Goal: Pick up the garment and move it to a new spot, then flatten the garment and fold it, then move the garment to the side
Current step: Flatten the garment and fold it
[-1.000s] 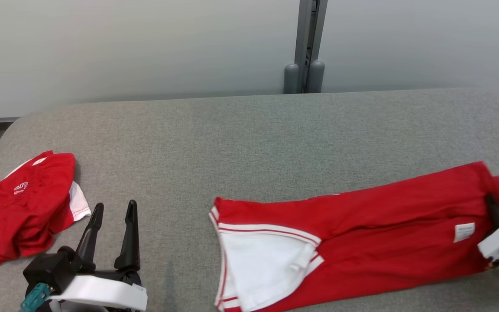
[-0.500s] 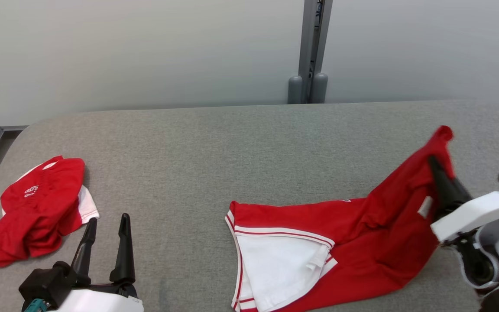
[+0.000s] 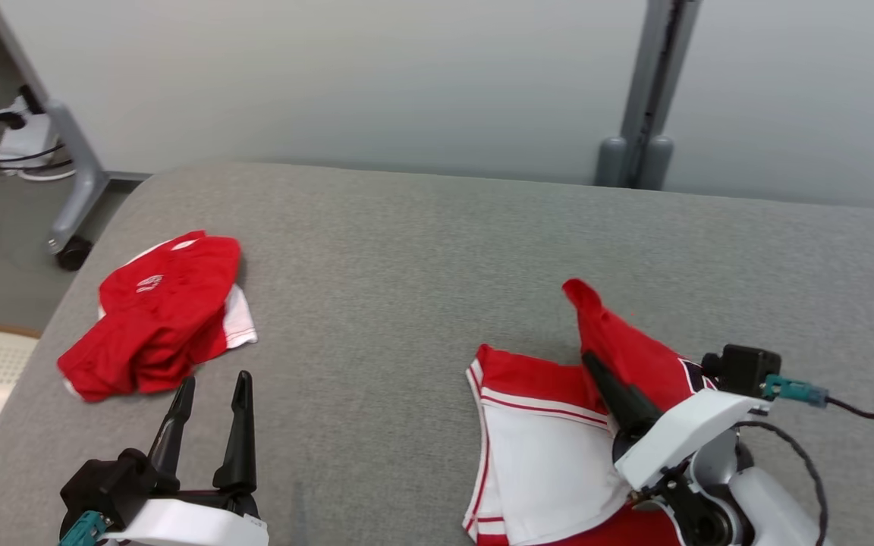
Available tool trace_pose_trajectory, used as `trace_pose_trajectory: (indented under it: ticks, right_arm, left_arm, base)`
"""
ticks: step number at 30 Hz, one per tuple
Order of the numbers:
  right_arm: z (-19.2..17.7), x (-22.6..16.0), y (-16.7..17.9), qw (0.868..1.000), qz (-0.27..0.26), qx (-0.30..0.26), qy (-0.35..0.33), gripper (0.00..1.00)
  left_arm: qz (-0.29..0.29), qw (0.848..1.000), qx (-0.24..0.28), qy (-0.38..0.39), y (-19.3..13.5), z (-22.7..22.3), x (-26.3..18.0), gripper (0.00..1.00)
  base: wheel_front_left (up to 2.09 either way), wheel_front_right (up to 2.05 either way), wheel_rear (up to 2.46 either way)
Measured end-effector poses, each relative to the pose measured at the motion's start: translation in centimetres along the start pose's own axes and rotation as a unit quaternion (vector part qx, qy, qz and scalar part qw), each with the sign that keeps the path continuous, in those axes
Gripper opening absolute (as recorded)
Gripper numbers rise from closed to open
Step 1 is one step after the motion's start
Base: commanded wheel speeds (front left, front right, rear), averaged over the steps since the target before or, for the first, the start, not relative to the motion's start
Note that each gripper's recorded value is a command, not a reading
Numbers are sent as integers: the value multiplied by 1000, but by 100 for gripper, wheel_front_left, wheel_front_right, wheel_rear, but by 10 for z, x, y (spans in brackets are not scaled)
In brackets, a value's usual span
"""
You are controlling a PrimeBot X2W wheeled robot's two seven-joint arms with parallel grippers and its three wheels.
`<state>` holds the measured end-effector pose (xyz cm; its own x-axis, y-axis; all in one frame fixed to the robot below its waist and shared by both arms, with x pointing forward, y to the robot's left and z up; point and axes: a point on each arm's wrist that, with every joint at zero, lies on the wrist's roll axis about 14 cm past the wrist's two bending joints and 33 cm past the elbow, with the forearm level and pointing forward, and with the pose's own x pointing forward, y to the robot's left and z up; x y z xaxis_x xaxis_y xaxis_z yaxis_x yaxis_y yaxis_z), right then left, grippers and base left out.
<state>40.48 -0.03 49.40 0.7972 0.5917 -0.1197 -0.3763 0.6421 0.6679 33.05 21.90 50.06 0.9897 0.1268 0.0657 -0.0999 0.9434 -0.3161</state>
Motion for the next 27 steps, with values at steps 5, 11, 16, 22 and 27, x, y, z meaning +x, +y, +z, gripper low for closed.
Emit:
trace_pose_trajectory:
  ticks: [5, 11, 16, 22, 27]
  right_arm:
    - [-41, 12, 5, 998, -2, 22, 56, 0]
    - [-67, 22, 13, 995, 4, 30, 93, 0]
    - [-80, 25, 23, 993, 17, 42, 107, 0]
    - [-86, 26, 27, 992, 20, 50, 113, 31]
    - [-84, 24, 33, 992, 26, 59, 108, 100]
  left_arm:
    - [22, 1000, 1, -1, 14, 1, -8, 100]
    - [36, 999, 7, -3, 24, 3, -11, 100]
    - [39, 999, 10, -3, 26, 3, -10, 100]
    - [36, 999, 11, 1, 25, 0, -8, 100]
    - [29, 1000, 8, 5, 20, -3, -5, 100]
  base:
    - [0, 0, 0]
    - [0, 0, 0]
    - [0, 0, 0]
    - [0, 0, 0]
    - [0, 0, 0]
